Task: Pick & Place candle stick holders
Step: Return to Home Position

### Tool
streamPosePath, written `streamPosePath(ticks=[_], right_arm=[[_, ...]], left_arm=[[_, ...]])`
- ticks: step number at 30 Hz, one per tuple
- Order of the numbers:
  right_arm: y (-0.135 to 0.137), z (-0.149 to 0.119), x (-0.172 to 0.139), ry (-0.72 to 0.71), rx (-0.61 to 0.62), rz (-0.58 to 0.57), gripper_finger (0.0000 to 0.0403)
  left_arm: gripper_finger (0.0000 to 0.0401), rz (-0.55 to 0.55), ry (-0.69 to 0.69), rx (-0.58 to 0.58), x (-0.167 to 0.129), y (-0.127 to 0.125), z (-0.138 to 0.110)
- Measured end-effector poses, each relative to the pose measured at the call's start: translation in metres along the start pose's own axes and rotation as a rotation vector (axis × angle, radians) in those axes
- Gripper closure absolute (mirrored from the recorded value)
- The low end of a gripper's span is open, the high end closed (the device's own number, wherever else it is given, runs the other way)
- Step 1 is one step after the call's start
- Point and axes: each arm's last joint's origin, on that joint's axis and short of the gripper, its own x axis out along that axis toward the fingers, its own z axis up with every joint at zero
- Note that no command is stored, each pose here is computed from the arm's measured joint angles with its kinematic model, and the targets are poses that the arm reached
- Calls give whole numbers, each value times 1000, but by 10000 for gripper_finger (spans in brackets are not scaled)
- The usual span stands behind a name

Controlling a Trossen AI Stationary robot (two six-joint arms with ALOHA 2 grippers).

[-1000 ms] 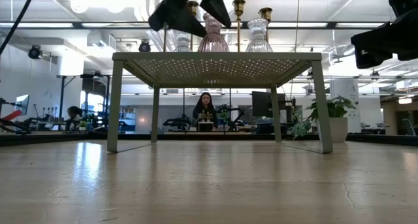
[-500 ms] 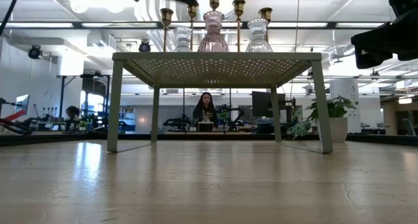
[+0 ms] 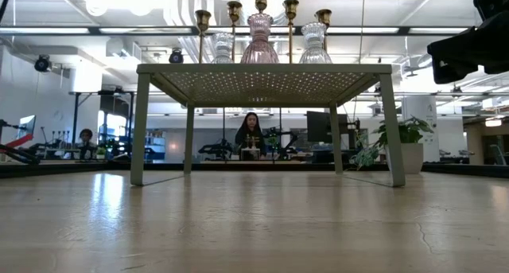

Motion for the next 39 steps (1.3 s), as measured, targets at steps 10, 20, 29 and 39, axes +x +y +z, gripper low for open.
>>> streamPosePath(ticks=[10,20,29,39], right_arm=[[0,0,0,0,0,0,394],[0,0,0,0,0,0,394],[0,0,0,0,0,0,394],[0,0,0,0,1,0,394]], left_arm=[[119,-311,-244,354,-83,8,24],[119,-456,-408,426,-64,77,-55],[119,-408,-510,429,-59,146,-73],[119,-421,-605,478,-73,196,-116]])
